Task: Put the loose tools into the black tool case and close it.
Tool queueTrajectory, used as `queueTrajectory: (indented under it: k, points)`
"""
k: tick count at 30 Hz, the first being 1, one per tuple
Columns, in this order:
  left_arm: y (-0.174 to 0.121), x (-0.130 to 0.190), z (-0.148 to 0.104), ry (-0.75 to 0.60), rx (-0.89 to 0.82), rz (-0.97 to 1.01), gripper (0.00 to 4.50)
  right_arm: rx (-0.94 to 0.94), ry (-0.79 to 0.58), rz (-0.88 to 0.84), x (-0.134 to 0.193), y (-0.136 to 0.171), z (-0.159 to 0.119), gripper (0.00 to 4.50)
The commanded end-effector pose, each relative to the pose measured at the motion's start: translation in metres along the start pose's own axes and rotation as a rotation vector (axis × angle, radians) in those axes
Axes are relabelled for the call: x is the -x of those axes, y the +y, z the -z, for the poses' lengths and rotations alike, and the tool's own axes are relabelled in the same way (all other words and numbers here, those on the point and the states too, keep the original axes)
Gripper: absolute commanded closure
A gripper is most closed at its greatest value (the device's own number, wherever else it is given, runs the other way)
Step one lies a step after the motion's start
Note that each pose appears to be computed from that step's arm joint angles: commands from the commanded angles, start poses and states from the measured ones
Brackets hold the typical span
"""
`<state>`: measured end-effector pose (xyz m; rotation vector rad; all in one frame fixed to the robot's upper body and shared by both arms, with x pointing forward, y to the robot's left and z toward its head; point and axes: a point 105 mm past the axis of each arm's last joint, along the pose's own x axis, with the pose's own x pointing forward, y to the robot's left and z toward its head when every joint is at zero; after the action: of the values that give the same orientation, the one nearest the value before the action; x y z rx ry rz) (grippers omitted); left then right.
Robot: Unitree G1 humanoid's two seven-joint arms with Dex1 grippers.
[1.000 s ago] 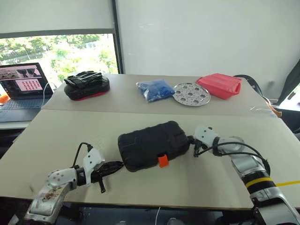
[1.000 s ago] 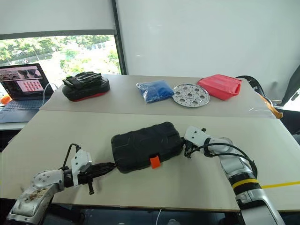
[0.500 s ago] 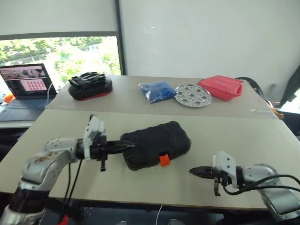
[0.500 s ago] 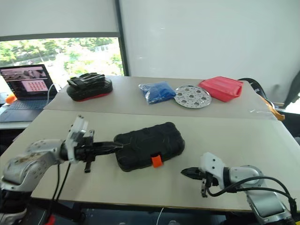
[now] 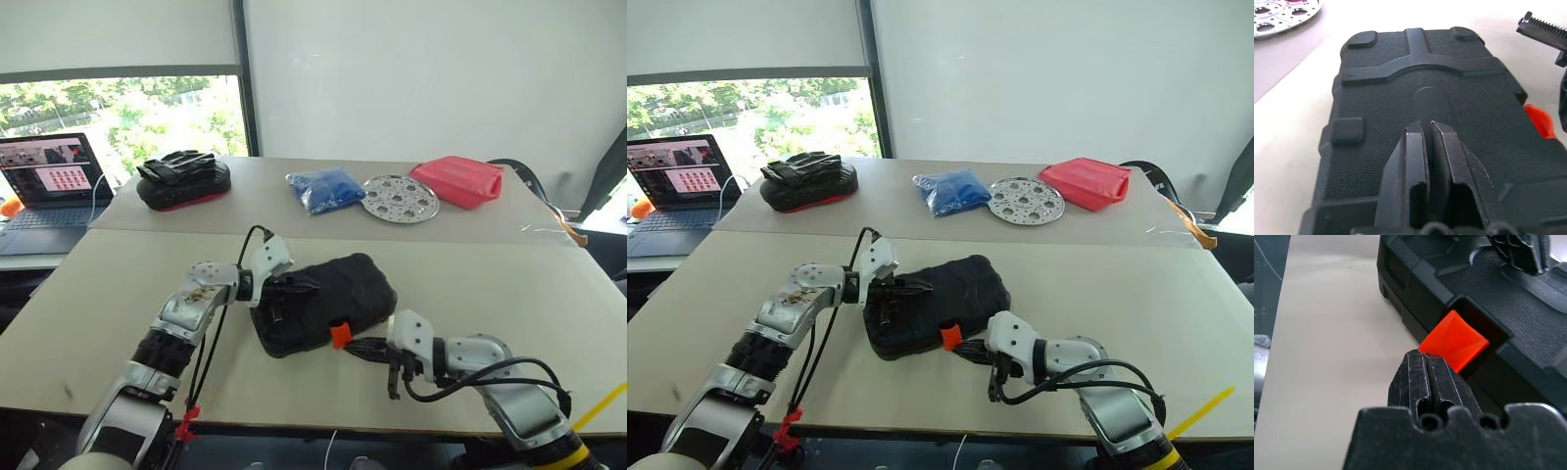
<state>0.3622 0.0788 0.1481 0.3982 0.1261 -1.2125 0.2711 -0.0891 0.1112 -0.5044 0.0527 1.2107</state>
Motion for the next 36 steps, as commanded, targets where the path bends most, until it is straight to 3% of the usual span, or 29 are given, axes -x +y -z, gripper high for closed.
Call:
queueTrajectory:
  k: [1, 17, 36]
  points:
    - [-0.002, -0.001, 0.027, 0.095, 0.042, -0.020, 4.16, 0.014, -0.006, 0.013, -0.005, -0.005, -0.003, 4.50]
    - [-0.014, -0.003, 0.055, 0.187, 0.123, -0.011, 4.16, -0.007, -0.054, 0.084, -0.022, -0.021, -0.010, 4.50]
    - [-0.018, -0.002, 0.069, 0.238, 0.182, -0.001, 4.16, -0.016, -0.019, 0.147, -0.033, -0.032, 0.006, 4.50]
